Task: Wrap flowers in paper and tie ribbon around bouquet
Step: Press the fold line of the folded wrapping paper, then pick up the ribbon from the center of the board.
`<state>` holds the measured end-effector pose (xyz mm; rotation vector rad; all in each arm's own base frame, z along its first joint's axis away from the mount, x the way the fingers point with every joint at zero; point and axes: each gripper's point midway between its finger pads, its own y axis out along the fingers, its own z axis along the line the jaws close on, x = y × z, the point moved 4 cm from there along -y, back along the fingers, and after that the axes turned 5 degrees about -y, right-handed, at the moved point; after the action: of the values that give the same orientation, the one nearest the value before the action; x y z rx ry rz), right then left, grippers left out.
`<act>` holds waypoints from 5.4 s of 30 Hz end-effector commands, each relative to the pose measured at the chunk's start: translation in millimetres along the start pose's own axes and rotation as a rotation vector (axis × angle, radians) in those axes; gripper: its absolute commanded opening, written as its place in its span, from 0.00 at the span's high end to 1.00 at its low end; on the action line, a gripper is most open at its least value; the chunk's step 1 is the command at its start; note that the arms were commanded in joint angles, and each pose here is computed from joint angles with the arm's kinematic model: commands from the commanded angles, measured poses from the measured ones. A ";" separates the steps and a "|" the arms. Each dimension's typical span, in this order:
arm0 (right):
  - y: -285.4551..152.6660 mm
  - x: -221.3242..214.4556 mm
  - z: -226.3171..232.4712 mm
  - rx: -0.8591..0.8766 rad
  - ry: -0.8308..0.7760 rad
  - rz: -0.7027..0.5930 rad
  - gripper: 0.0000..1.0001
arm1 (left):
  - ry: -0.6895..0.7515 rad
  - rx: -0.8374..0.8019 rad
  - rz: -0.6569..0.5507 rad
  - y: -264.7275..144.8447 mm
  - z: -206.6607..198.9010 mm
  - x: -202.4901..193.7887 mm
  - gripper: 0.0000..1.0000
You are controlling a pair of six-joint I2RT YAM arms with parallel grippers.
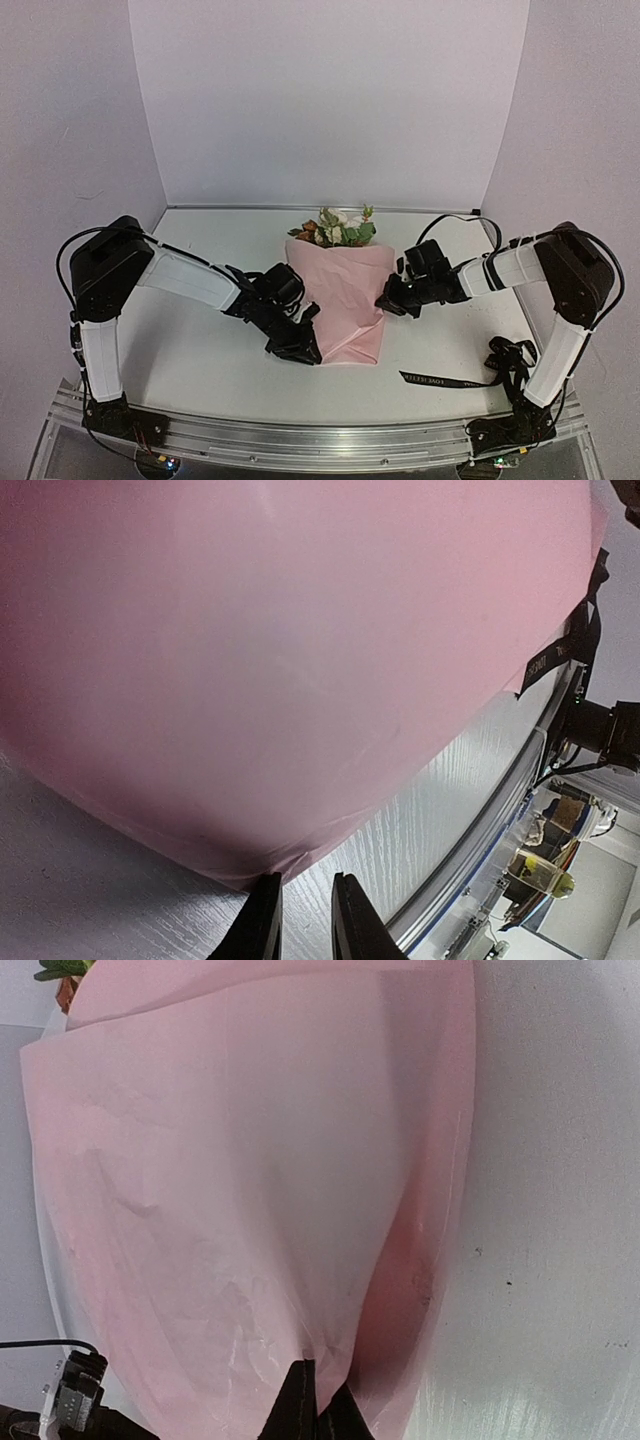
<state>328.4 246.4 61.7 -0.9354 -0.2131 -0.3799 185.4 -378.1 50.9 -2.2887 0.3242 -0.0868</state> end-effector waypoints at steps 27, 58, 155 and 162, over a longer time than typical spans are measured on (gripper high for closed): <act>-73.0 3.8 31.9 -0.004 -0.139 -0.010 0.61 | -0.043 0.083 0.014 8.5 18.0 -4.6 0.86; 15.0 -103.7 69.9 0.132 -0.131 0.196 0.88 | -0.015 0.063 0.001 1.2 -0.9 5.2 0.86; -105.7 -61.4 68.4 -0.056 -0.283 0.136 0.59 | -0.184 -0.172 -0.597 -218.6 39.8 176.6 0.64; -126.7 -110.4 7.2 -0.155 -0.399 0.237 0.51 | -0.144 -0.158 -0.551 -196.9 21.6 129.9 0.62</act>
<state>206.2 241.5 148.9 -1.0411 -0.3997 -0.1046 369.3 -263.6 152.0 -2.4421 -0.3631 -0.0772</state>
